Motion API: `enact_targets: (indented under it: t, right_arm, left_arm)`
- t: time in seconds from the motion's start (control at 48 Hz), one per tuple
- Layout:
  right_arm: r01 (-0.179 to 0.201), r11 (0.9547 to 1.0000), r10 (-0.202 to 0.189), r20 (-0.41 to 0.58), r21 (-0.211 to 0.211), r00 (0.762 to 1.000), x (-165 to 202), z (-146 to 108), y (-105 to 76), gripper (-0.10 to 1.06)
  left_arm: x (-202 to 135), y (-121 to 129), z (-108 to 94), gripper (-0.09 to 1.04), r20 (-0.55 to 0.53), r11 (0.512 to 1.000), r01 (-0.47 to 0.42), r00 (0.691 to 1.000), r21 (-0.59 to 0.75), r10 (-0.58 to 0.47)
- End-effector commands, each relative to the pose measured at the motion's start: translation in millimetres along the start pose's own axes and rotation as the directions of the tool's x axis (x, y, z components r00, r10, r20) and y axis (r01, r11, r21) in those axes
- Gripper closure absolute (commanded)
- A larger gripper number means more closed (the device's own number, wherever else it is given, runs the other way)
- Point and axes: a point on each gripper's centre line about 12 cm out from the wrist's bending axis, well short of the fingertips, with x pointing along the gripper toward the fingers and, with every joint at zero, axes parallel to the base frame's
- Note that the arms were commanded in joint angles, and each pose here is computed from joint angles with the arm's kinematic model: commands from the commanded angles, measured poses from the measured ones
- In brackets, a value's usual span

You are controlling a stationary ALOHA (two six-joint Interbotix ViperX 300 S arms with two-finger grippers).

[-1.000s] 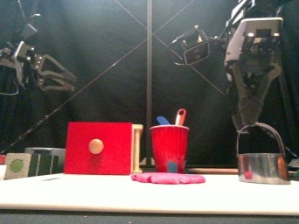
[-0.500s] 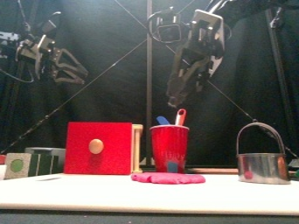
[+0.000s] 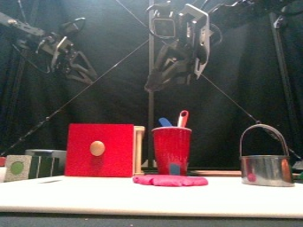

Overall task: Get the cutter from the drawer then cut the dough then place the extra dough in the bowl
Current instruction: Shut the drawer

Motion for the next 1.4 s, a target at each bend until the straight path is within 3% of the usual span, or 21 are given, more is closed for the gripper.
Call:
enact_targets:
  t: [0.021,0.229,0.354,0.583,0.667,0.875,1.042,1.146,1.25,1.396]
  right_arm:
    - [-0.022,0.9997,0.022,0.047,-0.004,0.999,-1.5,14.3,5.7,0.46]
    - [-0.023,0.9997,0.023,0.041,-0.001,0.999,8.6,15.8,7.6,0.48]
    - [-0.032,0.9995,0.032,0.034,0.001,0.999,14.9,15.2,13.4,0.53]
    - [-0.037,0.9993,0.036,0.026,0.009,0.999,22.4,14.9,16.9,0.59]
    - [-0.040,0.9991,0.039,0.025,0.012,0.999,22.7,14.6,18.3,0.59]
    - [-0.045,0.9985,0.044,0.013,0.031,0.999,28.5,10.7,20.3,0.59]
    - [-0.066,0.9969,0.065,0.024,0.044,0.998,39.4,13.1,26.9,0.59]
    - [-0.070,0.9972,0.069,0.015,0.028,0.997,51.3,14.3,34.1,0.59]
    - [-0.045,0.9986,0.045,-0.015,0.027,0.999,63.7,16.0,34.2,0.61]
    - [0.029,0.9993,-0.027,-0.097,0.025,0.995,77.8,21.0,31.4,0.63]
  left_arm:
    - [14.2,5.8,24.2,0.06,-0.031,1.000,0.007,0.999,0.018,-0.006]
    - [41.0,35.1,52.6,0.07,-0.122,0.996,-0.025,0.992,0.088,0.036]
    - [64.2,49.9,59.1,0.08,-0.187,0.992,-0.009,0.982,0.125,0.032]
    - [124.1,75.6,54.0,0.22,-0.420,0.978,0.178,0.900,0.104,-0.119]
    - [142.0,84.7,48.9,0.34,-0.468,0.970,0.233,0.866,0.069,-0.175]
    - [163.0,112.0,21.1,0.59,-0.552,0.964,0.265,0.808,0.030,-0.205]
    - [177.0,113.3,-4.3,0.65,-0.597,0.945,0.326,0.756,-0.013,-0.269]
    - [178.8,112.1,-7.3,0.65,-0.598,0.937,0.349,0.750,-0.004,-0.282]
    - [181.7,112.6,-12.7,0.65,-0.611,0.931,0.364,0.738,0.006,-0.285]
    - [186.2,107.6,-21.3,0.65,-0.635,0.922,0.388,0.713,0.004,-0.297]
